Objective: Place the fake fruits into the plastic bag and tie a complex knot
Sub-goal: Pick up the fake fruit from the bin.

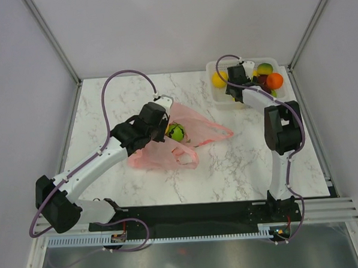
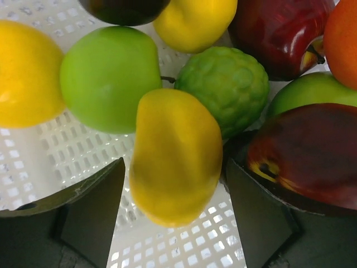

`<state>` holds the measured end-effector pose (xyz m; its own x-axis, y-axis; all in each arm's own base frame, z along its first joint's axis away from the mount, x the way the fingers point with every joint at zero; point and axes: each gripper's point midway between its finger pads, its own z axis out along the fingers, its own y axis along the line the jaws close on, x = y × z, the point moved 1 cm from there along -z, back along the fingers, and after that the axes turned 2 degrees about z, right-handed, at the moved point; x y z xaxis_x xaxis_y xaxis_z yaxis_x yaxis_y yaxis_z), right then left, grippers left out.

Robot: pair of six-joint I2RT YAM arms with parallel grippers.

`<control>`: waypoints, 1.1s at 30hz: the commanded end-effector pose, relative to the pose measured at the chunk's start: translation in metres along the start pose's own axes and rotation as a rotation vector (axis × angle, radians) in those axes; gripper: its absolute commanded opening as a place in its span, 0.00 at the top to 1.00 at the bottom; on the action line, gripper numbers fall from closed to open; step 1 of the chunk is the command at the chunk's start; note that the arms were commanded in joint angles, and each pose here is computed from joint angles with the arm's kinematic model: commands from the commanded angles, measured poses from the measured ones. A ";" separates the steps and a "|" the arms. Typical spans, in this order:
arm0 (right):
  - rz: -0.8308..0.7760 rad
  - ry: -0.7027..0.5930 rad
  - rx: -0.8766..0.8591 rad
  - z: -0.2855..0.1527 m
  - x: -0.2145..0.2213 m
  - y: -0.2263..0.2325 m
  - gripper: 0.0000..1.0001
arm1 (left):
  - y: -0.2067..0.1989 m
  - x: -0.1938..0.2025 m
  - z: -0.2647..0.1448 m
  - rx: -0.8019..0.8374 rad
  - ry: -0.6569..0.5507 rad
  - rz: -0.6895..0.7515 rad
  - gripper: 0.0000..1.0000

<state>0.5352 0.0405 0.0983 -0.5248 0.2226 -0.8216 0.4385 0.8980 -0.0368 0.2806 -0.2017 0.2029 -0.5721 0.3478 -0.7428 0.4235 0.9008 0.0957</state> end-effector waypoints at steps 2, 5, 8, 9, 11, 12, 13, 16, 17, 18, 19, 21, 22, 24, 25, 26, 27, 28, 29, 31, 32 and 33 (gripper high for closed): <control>0.002 -0.004 0.011 0.012 -0.010 0.003 0.19 | 0.000 -0.012 -0.009 0.009 -0.041 0.034 0.98; -0.001 0.001 0.001 0.015 -0.013 0.006 0.30 | 0.000 -0.011 -0.009 0.012 -0.038 0.034 0.98; 0.018 -0.020 -0.017 0.005 -0.025 0.005 0.46 | 0.000 -0.011 -0.009 0.012 -0.036 0.034 0.98; 0.024 -0.030 -0.030 0.000 -0.029 0.006 0.46 | 0.000 -0.012 -0.009 0.013 -0.038 0.036 0.98; 0.051 -0.082 -0.075 -0.018 -0.045 0.005 0.46 | 0.000 -0.011 -0.010 0.013 -0.038 0.035 0.98; 0.064 -0.096 -0.116 -0.026 -0.050 0.007 0.47 | 0.000 -0.011 -0.009 0.012 -0.035 0.035 0.98; 0.077 -0.116 -0.143 -0.031 -0.051 0.009 0.47 | 0.000 -0.011 -0.009 0.015 -0.035 0.035 0.98; 0.108 -0.188 -0.310 -0.066 -0.076 0.021 0.49 | -0.001 -0.010 -0.008 0.021 -0.032 0.037 0.98; 0.118 -0.231 -0.371 -0.085 -0.092 0.025 0.50 | -0.002 -0.010 -0.008 0.024 -0.031 0.037 0.98; 0.126 -0.248 -0.402 -0.095 -0.098 0.027 0.50 | -0.002 -0.011 -0.008 0.025 -0.032 0.038 0.98; 0.123 -0.262 -0.467 -0.104 -0.096 0.033 0.50 | -0.002 -0.010 -0.008 0.025 -0.031 0.039 0.98; 0.140 -0.336 -0.528 -0.133 -0.115 0.029 0.51 | -0.003 -0.010 -0.008 0.026 -0.031 0.040 0.98; 0.131 -0.346 -0.577 -0.142 -0.113 0.031 0.51 | -0.002 -0.010 -0.008 0.024 -0.032 0.040 0.98; 0.123 -0.391 -0.629 -0.169 -0.125 0.026 0.53 | -0.002 -0.010 -0.009 0.024 -0.032 0.040 0.98; 0.104 -0.376 -0.652 -0.176 -0.119 0.025 0.53 | -0.002 -0.010 -0.009 0.022 -0.034 0.040 0.98; 0.076 -0.374 -0.749 -0.197 -0.120 0.032 0.53 | -0.001 -0.011 -0.009 0.021 -0.036 0.040 0.98; 0.056 -0.360 -0.787 -0.206 -0.117 0.033 0.54 | -0.001 -0.011 -0.009 0.018 -0.037 0.038 0.98; 0.036 -0.320 -0.815 -0.212 -0.107 0.034 0.55 | -0.001 -0.011 -0.009 0.016 -0.036 0.040 0.98; 0.016 -0.312 -0.908 -0.235 -0.104 0.037 0.56 | -0.001 -0.010 -0.009 0.016 -0.035 0.042 0.98; -0.008 -0.274 -0.992 -0.260 -0.090 0.033 0.57 | 0.000 -0.011 -0.010 0.015 -0.038 0.040 0.98; -0.031 -0.252 -1.070 -0.274 -0.081 0.036 0.58 | 0.000 -0.011 -0.010 0.016 -0.038 0.039 0.98; -0.054 -0.194 -1.109 -0.280 -0.062 0.035 0.58 | 0.000 -0.011 -0.010 0.016 -0.038 0.039 0.98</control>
<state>0.4284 0.1311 0.3155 -0.2458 0.2643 -0.9326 -0.3146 0.8882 0.3347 0.2785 -0.2022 0.2018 -0.5725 0.3594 -0.7369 0.4348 0.8951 0.0988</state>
